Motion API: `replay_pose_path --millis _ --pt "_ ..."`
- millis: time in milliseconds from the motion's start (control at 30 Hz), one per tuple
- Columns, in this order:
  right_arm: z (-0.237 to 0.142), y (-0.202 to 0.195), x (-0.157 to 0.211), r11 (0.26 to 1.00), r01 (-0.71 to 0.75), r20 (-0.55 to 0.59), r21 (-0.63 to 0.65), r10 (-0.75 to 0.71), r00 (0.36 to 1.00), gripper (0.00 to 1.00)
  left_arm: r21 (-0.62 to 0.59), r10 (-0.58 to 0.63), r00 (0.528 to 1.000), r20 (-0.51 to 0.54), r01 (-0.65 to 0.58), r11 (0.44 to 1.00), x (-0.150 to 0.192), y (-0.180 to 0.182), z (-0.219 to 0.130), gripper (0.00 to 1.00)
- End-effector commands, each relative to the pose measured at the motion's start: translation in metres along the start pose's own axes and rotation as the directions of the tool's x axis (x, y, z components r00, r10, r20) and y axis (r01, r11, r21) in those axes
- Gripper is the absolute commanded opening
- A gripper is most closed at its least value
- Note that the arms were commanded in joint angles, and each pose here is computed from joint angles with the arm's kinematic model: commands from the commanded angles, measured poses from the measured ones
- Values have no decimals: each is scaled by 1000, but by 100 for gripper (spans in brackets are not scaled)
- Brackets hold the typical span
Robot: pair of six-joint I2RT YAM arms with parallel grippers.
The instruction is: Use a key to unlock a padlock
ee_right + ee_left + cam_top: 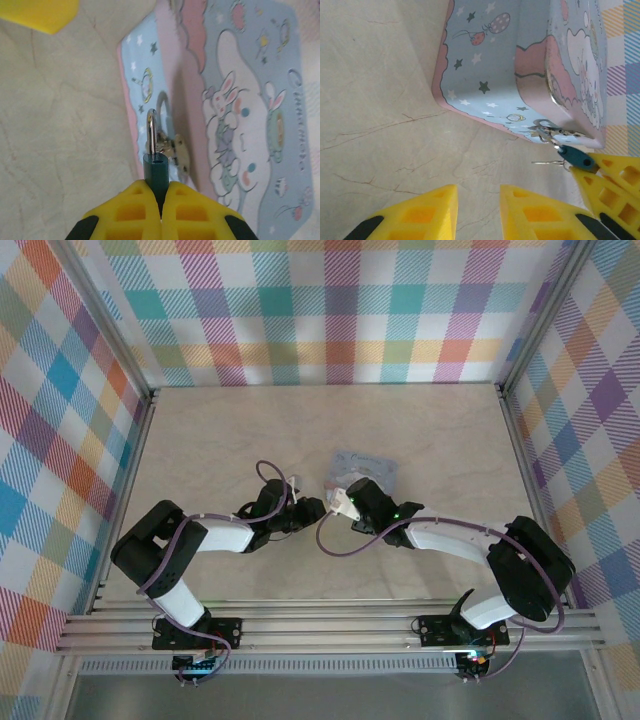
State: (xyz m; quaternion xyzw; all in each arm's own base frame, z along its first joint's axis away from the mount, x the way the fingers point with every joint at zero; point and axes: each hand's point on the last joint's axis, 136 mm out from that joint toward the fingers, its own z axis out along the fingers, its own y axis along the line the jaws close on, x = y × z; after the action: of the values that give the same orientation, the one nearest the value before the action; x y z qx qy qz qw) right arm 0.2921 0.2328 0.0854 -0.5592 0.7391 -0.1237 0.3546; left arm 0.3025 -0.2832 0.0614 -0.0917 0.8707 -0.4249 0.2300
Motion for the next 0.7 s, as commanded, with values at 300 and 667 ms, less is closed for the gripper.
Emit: replay_pose_path --millis 300,667 --pt "-7 -7 -37 1000 17 137 -1 -17 990 0 -24 8 999 46 -7 1000 -10 4 -23 28" --pt "-43 19 -86 710 -630 31 -315 671 740 0 -375 195 957 214 -103 921 -47 34 -117 44"
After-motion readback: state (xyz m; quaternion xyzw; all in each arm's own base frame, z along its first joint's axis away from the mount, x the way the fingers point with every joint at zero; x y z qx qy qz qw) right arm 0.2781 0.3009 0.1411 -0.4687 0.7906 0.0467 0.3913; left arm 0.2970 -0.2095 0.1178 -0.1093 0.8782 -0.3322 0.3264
